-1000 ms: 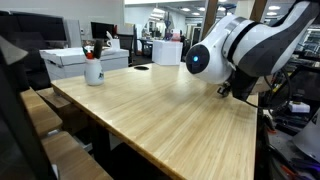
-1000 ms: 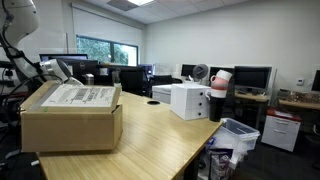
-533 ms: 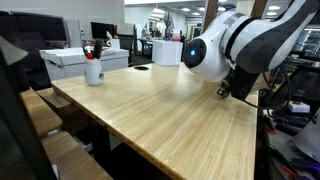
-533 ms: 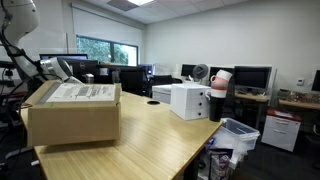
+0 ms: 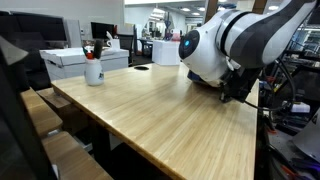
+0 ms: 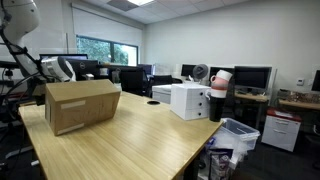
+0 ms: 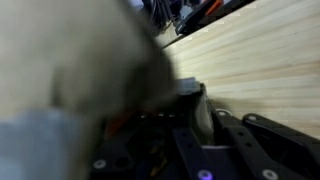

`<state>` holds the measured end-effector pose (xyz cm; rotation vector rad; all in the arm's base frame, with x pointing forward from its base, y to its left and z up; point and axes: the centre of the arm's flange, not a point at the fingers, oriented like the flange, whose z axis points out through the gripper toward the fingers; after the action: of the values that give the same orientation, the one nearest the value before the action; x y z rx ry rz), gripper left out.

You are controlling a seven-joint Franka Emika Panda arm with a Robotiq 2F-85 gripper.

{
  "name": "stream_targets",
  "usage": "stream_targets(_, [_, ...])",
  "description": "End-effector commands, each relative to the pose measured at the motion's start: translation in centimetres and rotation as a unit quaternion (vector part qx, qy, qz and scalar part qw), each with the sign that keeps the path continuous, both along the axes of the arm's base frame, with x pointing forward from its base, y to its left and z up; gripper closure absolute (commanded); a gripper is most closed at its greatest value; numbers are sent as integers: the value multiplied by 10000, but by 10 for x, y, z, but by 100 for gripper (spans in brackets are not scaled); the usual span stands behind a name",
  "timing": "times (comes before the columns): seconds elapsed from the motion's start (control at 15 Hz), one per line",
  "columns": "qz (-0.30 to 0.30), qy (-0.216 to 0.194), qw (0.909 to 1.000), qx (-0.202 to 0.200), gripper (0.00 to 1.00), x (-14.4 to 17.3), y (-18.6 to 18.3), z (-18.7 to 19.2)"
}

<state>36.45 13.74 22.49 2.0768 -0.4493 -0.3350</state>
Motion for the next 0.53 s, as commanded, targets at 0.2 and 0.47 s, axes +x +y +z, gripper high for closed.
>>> stream_targets(0.2, [-196,-337,9992,-84,93,-2,-1,-9])
stream_targets(0.47, [-178,-452,9988,116,60,-1,2,-6])
